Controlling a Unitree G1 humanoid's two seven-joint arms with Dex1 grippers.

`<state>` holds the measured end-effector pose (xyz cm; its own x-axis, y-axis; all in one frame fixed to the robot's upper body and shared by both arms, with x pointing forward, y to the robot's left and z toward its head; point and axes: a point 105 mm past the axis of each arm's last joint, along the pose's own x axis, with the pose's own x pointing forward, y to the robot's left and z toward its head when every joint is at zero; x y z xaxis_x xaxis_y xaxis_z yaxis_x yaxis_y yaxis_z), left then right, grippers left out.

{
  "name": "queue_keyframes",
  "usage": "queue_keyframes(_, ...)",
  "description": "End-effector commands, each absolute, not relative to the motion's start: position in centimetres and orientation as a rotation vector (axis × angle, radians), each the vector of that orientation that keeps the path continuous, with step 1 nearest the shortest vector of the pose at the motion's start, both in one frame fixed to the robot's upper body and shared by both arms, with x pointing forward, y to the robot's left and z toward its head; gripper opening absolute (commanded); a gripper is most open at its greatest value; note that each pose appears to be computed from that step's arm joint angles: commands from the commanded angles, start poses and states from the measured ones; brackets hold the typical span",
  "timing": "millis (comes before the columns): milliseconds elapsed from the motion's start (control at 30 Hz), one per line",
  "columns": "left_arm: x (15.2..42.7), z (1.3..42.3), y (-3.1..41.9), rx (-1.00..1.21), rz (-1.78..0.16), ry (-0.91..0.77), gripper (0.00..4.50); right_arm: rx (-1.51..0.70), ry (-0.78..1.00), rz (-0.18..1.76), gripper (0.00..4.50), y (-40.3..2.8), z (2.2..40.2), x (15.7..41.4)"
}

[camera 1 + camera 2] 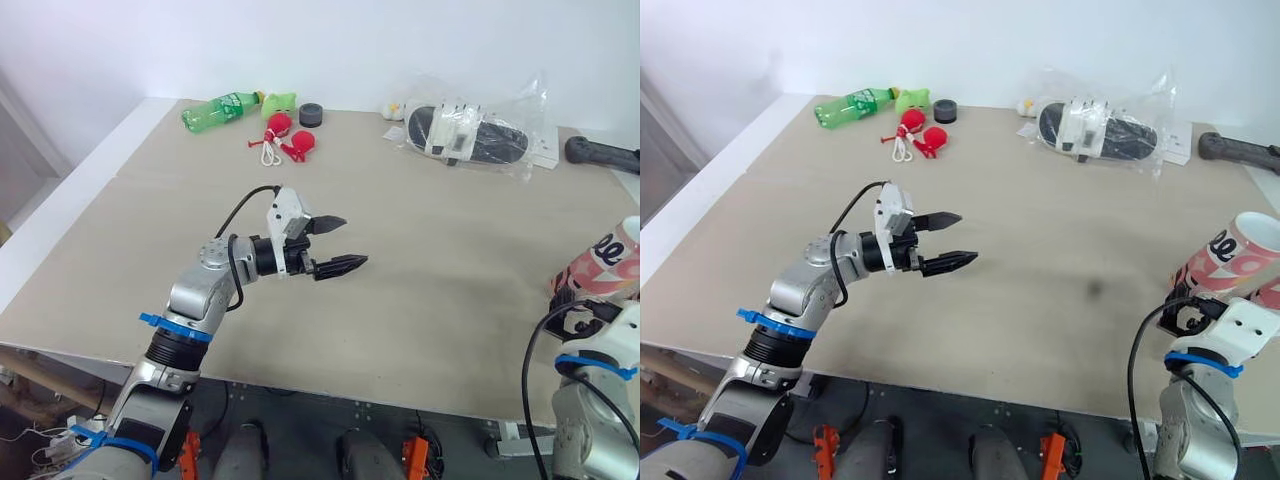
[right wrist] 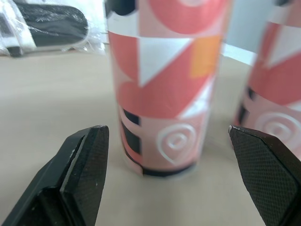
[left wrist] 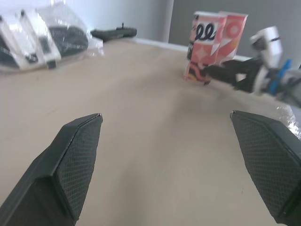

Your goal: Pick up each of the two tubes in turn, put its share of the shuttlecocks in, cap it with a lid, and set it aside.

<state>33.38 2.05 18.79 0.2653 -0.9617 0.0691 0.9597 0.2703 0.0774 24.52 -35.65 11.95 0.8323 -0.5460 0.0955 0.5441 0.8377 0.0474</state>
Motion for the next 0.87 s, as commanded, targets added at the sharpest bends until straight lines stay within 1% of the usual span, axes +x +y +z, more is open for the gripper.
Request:
queue_keyframes(33, 33.9, 19.0, 3.5, 0.067, -1.223, -0.145, 4.5, -0.011, -0.115, -0.326, 4.37, -31.5, 14.1, 24.5)
queue_keyframes(67, 34.1, 18.5, 4.1, 0.079, -1.194, -0.134, 4.5, -0.037, -0.083, -0.167, 4.37, -29.2, 14.3, 24.9)
queue_keyframes(133, 34.3, 17.7, 5.2, 0.104, -1.154, -0.114, 4.5, -0.067, -0.035, 0.056, 4.37, -26.0, 14.6, 25.4)
queue_keyframes(167, 34.3, 17.3, 5.7, 0.117, -1.141, -0.103, 4.5, -0.077, -0.019, 0.129, 4.37, -25.1, 14.9, 25.7)
queue_keyframes(333, 34.0, 15.8, 8.3, 0.161, -1.071, -0.067, 4.5, -0.1, 0.058, 0.405, 4.37, -22.6, 16.4, 27.0)
queue_keyframes(433, 33.8, 15.3, 9.1, 0.181, -1.037, -0.059, 4.5, -0.111, 0.122, 0.528, 4.37, -21.3, 16.2, 27.2)
queue_keyframes(533, 33.7, 15.1, 9.4, 0.188, -1.011, -0.061, 4.5, -0.126, 0.164, 0.58, 4.37, -20.9, 15.7, 27.7)
queue_keyframes(867, 33.5, 15.0, 9.4, 0.208, -0.994, -0.049, 4.5, -0.102, 0.172, 0.585, 4.37, -20.6, 14.7, 27.8)
